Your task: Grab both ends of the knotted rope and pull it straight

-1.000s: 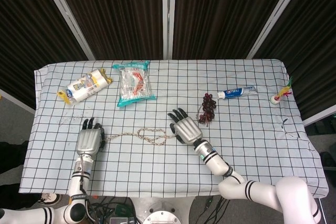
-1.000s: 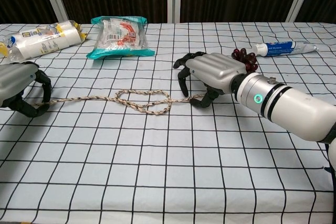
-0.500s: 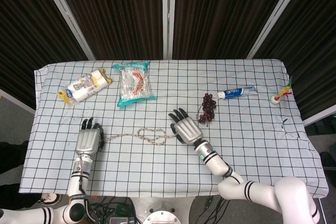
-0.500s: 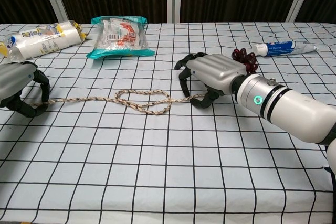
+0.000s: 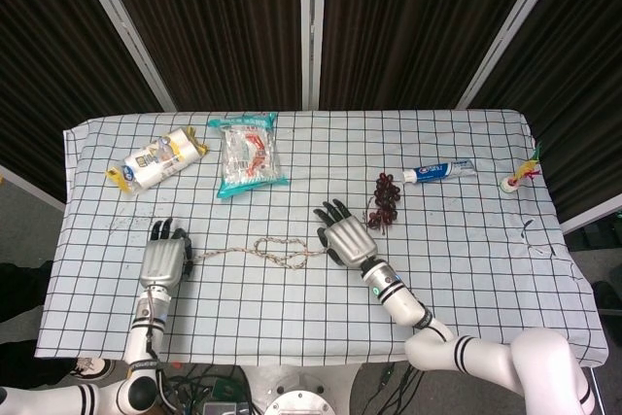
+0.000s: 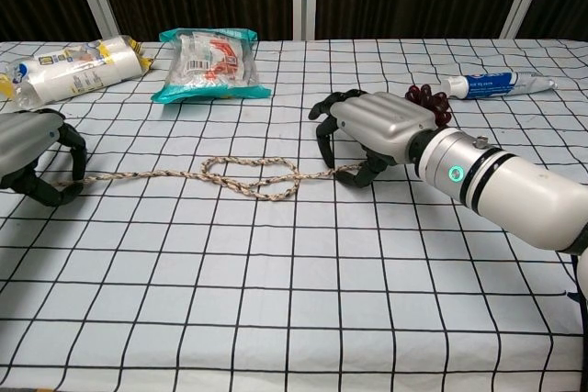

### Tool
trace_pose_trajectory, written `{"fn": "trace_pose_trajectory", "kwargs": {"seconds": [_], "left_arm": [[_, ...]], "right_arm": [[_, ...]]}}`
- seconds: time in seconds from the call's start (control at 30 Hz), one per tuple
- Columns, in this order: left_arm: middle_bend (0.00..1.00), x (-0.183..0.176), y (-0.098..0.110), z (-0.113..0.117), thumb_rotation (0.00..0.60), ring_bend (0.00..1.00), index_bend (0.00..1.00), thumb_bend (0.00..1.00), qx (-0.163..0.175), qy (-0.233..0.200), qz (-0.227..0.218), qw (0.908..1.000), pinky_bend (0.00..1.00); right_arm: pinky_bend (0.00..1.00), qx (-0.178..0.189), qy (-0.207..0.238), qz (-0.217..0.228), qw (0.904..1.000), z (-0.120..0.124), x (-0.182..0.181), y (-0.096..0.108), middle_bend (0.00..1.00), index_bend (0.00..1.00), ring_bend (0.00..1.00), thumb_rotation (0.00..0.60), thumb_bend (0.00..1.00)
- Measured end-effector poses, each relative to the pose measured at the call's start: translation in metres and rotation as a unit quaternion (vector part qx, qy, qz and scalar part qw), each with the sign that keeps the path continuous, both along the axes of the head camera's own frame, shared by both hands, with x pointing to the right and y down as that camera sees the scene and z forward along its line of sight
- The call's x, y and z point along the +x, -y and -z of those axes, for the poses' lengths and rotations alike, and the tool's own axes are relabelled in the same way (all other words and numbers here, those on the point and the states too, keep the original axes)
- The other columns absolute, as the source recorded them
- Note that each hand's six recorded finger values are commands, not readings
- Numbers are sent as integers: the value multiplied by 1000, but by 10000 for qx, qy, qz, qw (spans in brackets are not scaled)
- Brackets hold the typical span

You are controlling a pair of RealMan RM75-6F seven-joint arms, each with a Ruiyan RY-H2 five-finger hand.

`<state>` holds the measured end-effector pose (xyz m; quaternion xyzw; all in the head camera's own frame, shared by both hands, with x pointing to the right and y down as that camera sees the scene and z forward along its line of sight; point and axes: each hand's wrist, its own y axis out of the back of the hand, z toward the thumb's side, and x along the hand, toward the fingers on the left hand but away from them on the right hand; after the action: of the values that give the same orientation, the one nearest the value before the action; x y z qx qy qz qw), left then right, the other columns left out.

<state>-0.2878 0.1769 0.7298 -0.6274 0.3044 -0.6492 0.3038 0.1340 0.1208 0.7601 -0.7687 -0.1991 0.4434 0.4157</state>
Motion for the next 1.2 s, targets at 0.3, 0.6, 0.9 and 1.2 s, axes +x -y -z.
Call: {"fn": "trace_pose_trajectory", "kwargs": {"seconds": [0.3, 0.6, 0.9, 1.2], "left_arm": [[262, 0, 0, 0, 600, 0, 582, 366, -3, -12, 4, 10000, 57], [262, 0, 0, 0, 600, 0, 582, 366, 1, -14, 0, 10000, 57], [262, -1, 1, 2, 600, 0, 582, 366, 18, -21, 6, 10000, 57], [262, -3, 2, 3, 600, 0, 582, 366, 46, -31, 32, 10000, 57]], "right_arm": [[0, 17, -10, 2, 10000, -1, -1, 0, 129, 580, 0, 600, 304], [0, 29, -38, 3, 10000, -2, -1, 1, 132, 590, 0, 600, 344], [0, 47, 23, -30, 10000, -1, -1, 2, 143, 621, 0, 600, 366], [0, 147, 160, -122, 9997, 6, 1, 4, 150, 637, 0, 600, 370]]}}
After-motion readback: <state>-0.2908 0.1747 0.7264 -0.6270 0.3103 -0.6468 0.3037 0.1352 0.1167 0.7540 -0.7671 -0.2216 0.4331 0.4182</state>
